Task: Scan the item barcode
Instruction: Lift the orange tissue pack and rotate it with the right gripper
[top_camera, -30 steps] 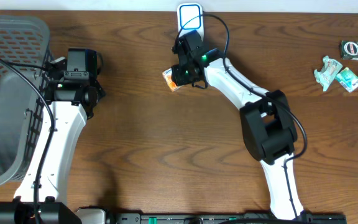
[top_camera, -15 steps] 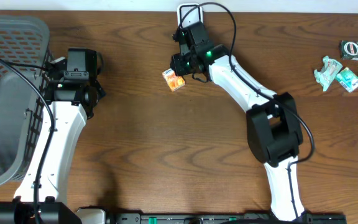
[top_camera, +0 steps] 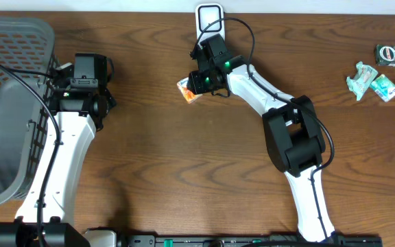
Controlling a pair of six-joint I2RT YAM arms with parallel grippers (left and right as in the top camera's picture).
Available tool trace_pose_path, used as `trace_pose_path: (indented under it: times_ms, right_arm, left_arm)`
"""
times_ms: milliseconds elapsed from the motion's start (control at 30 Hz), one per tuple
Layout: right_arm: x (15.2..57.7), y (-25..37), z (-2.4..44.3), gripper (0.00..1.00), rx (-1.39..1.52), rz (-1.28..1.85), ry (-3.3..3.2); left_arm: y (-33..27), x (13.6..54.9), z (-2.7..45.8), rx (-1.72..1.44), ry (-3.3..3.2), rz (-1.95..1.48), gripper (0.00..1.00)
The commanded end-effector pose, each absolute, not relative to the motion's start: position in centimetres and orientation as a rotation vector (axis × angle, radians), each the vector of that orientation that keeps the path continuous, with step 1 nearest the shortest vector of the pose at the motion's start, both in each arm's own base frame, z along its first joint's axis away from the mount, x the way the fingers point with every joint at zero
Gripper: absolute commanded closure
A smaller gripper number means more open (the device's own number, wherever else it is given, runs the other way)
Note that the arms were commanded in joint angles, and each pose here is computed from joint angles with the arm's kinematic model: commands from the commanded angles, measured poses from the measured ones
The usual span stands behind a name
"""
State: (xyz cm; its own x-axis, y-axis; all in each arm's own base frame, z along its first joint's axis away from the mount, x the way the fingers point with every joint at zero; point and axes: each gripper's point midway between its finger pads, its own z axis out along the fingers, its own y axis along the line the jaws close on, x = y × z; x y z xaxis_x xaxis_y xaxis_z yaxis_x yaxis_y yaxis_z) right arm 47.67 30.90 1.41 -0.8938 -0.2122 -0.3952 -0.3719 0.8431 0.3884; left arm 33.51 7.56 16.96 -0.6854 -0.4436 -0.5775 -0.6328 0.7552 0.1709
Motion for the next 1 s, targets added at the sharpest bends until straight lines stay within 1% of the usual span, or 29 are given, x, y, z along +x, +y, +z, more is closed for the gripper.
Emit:
trace_pose_path:
  times_ms: [0,100,167,200,233,267,400,467,533,667,700,733,767,800,867,967]
  right_arm:
    - [46.8,31.1,0.2,0.69,-0.456,0.707,2.718]
    - [46.2,31.9,0.6,0.70,-0.475,0.806,2.716]
    - [45.7,32.3,0.8,0.67,-0.485,0.860,2.722]
    - [45.4,32.3,0.8,0.60,-0.487,0.876,2.732]
    - [45.2,32.2,0.7,0.48,-0.485,0.876,2.744]
    - [45.0,32.1,0.6,0.30,-0.483,0.872,2.757]
    - [44.9,31.3,0.0,0.29,-0.466,0.807,2.786]
    - [44.9,31.2,-0.1,0.36,-0.462,0.789,2.792]
    - [44.9,31.1,-0.2,0.51,-0.462,0.788,2.794]
    - [44.9,31.1,-0.2,0.69,-0.462,0.788,2.794]
    - [44.9,31.1,-0.2,0.76,-0.462,0.788,2.794]
    - [44.9,31.1,-0.2,0.89,-0.462,0.788,2.797]
    - [44.8,31.1,-0.2,0.97,-0.462,0.787,2.800]
    - [44.7,31.2,-0.1,0.99,-0.463,0.797,2.800]
    - [44.6,31.7,0.6,0.99,-0.473,0.869,2.783]
    - [44.8,32.3,3.1,0.99,-0.485,1.027,2.720]
  left_arm:
    - [8.1,33.3,16.9,-0.802,2.438,0.532,0.02]
    - [8.1,33.3,16.9,-0.802,2.438,0.532,0.02]
    - [8.1,33.3,16.9,-0.802,2.438,0.532,0.02]
    - [8.1,33.3,16.9,-0.802,2.438,0.532,0.02]
    - [8.1,33.3,16.9,-0.802,2.438,0.532,0.02]
    - [8.1,33.3,16.9,-0.802,2.438,0.532,0.02]
    - [8.1,33.3,16.9,-0.802,2.438,0.532,0.02]
    - [8.1,33.3,16.9,-0.802,2.438,0.532,0.02]
    - [8.1,33.3,16.9,-0.802,2.438,0.532,0.02]
    - [8.1,33.3,16.9,-0.802,2.438,0.532,0.02]
    - [8.1,33.3,16.9,-0.802,2.438,0.532,0.02]
    - [8.1,33.3,16.9,-0.802,2.438,0.532,0.02]
    - [8.1,33.3,16.9,-0.802,2.438,0.532,0.02]
    - [8.1,33.3,16.9,-0.802,2.438,0.532,0.02]
    - [8.1,33.3,16.9,-0.802,2.438,0.532,0.02]
    - [8.1,33.3,16.9,-0.802,2.438,0.532,0.02]
